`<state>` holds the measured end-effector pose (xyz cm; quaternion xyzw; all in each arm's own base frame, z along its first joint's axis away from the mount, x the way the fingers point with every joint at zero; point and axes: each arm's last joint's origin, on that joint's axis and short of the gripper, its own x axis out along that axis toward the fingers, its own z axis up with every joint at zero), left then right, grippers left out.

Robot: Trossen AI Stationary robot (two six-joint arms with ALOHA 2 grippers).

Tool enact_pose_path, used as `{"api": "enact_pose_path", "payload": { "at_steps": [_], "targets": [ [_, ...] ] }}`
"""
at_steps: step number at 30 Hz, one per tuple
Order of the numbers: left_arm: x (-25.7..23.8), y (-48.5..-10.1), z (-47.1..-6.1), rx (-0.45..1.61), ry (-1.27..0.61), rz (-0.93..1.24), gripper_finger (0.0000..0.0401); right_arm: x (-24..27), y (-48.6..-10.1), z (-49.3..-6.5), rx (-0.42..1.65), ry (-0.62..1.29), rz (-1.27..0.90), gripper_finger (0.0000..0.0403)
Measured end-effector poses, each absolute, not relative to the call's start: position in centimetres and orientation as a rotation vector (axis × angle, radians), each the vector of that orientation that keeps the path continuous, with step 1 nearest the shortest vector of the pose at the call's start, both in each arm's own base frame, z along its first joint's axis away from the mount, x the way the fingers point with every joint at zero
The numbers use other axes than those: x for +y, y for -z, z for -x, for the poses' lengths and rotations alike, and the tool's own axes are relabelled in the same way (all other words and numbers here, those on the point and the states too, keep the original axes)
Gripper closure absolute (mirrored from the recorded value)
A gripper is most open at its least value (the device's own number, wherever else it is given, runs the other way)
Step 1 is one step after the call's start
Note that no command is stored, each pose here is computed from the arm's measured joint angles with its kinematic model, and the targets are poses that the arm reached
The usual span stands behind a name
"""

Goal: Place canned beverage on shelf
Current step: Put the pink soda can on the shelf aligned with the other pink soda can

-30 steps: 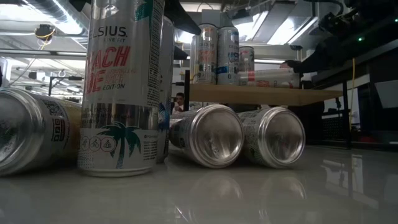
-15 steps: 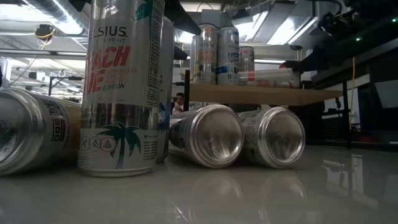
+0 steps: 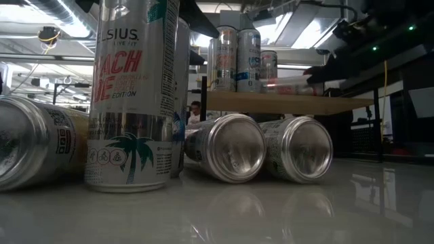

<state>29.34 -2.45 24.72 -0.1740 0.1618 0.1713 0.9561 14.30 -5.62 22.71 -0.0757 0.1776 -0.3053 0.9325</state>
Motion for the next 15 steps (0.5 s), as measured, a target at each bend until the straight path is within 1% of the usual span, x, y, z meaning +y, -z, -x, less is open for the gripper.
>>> {"api": "enact_pose_path", "payload": {
  "at_steps": [5, 15],
  "targets": [
    [-2.4, -24.7, -29.3, 0.329, -0.348, 0.353, 0.0052, -6.8, -22.3, -14.6, 0.379, 0.621, 0.129, 0.0105],
    [-2.4, -24.7, -29.3, 0.329, -0.348, 0.353, 0.0052, -8.8, -21.9, -14.8, 0.362, 0.545, 0.072, 0.0105]
  ]
}}
